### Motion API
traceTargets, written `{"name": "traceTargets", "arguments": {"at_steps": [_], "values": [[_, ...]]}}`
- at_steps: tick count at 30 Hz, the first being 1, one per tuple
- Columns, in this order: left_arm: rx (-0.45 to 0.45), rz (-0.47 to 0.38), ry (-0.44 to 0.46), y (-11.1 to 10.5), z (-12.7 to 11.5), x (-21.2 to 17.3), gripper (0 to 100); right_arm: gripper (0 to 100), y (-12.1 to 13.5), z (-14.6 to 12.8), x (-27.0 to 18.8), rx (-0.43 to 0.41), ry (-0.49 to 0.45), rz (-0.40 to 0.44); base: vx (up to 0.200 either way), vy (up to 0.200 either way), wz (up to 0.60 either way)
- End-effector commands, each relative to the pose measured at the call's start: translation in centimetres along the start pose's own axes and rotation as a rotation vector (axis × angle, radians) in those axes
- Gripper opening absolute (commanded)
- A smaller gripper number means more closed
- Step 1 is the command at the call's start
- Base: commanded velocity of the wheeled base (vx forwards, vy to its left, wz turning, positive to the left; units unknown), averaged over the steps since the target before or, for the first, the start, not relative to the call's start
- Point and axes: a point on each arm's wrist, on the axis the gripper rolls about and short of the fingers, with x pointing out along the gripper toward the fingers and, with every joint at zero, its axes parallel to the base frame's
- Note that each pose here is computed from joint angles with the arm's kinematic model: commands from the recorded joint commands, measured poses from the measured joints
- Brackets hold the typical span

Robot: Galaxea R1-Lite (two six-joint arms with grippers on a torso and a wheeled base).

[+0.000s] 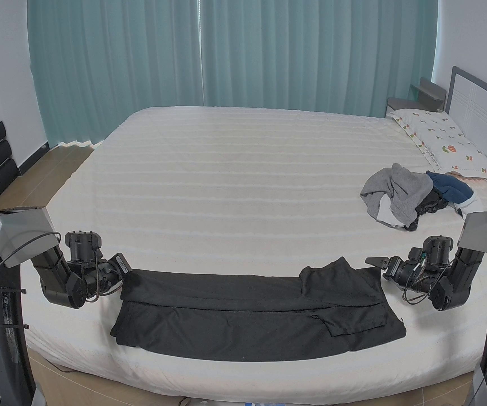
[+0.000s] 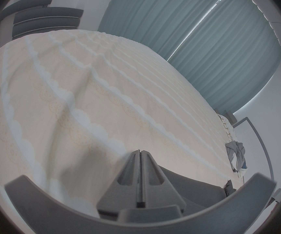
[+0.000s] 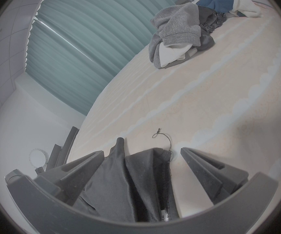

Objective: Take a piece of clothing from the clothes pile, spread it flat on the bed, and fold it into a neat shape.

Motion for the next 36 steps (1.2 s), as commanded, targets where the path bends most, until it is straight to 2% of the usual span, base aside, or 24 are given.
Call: {"name": "traceTargets", "arguments": {"at_steps": [1, 8, 9, 15, 22, 26, 31, 36], "values": [[-0.002, 0.004, 0.001, 0.1, -0.1, 0.1, 0, 100, 0.0, -0.1, 0.5, 0.007, 0.001, 0.003, 0.000, 0.000, 0.00], [-0.002, 0.004, 0.001, 0.1, -0.1, 0.1, 0, 100, 0.0, -0.5, 1.1, 0.009, 0.012, 0.007, 0.000, 0.000, 0.00], [-0.003, 0.005, 0.000, 0.2, 0.0, 0.1, 0, 0, 0.0, -0.6, 1.2, 0.009, 0.011, 0.003, 0.000, 0.000, 0.00], [-0.003, 0.005, 0.002, 0.2, -0.1, 0.1, 0, 0, 0.0, -0.2, 1.3, 0.005, -0.003, 0.008, 0.000, 0.000, 0.00], [-0.005, 0.000, -0.010, 0.2, 0.3, 0.1, 0, 0, 0.2, 1.4, 1.9, -0.005, -0.091, -0.003, 0.000, 0.000, 0.00], [-0.022, -0.004, -0.018, 0.1, 0.5, 0.0, 0, 0, 0.4, 2.0, 2.0, 0.024, -0.122, 0.012, 0.000, 0.000, 0.00], [-0.031, -0.043, -0.075, -0.2, 1.0, 0.1, 0, 0, 0.3, 2.1, 2.1, 0.027, -0.160, 0.038, 0.000, 0.000, 0.00], [-0.029, -0.052, -0.083, -0.3, 0.9, 0.2, 0, 0, 0.2, 2.1, 2.4, 0.025, -0.164, 0.041, 0.000, 0.000, 0.00]]}}
